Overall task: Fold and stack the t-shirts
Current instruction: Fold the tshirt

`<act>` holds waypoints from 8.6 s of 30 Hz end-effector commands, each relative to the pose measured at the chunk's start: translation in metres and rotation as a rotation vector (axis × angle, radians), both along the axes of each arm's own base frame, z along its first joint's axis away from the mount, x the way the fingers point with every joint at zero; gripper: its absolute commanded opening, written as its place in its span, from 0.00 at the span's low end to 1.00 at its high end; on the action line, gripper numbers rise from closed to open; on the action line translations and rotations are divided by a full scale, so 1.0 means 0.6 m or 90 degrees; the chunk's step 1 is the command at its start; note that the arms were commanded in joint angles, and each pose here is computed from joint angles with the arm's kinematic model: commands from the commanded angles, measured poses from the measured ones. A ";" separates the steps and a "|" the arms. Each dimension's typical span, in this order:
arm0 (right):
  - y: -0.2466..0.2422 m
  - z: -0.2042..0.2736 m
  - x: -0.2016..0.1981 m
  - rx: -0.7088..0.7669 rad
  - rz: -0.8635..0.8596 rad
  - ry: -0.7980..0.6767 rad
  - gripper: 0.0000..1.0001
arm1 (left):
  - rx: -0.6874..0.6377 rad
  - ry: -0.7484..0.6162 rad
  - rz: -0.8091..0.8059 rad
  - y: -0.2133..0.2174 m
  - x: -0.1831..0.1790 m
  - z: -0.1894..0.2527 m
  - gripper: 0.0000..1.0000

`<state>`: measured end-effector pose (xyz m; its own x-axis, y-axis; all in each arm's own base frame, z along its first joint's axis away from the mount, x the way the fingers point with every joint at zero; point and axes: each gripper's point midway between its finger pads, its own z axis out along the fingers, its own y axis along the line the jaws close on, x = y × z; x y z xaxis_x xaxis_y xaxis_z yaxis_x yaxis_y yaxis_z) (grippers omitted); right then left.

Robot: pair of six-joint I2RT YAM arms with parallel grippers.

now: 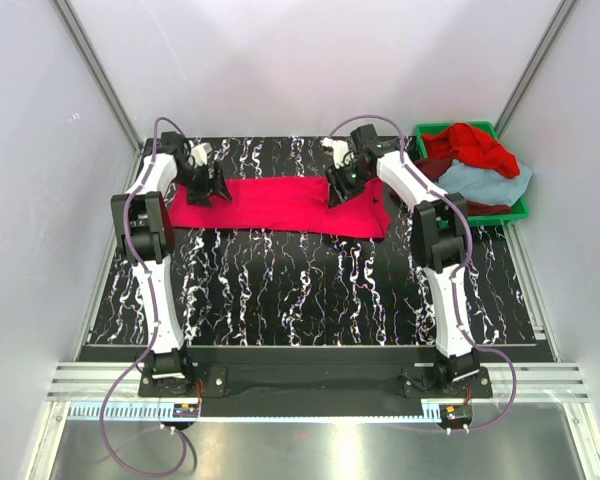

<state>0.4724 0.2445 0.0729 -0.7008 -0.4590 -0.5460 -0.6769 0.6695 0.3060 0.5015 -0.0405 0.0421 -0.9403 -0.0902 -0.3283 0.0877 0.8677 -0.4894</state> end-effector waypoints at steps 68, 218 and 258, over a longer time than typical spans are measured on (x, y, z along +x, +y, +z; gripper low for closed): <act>0.042 0.075 0.073 -0.056 0.090 -0.263 0.44 | 0.047 -0.008 -0.012 -0.011 -0.017 0.010 0.82; -0.109 0.109 0.123 0.111 -0.381 0.005 0.79 | 0.413 -0.092 0.058 0.153 -0.072 0.139 0.94; -0.140 -0.055 0.102 0.035 -0.380 0.101 0.78 | 0.221 0.065 -0.018 0.126 -0.137 -0.004 0.00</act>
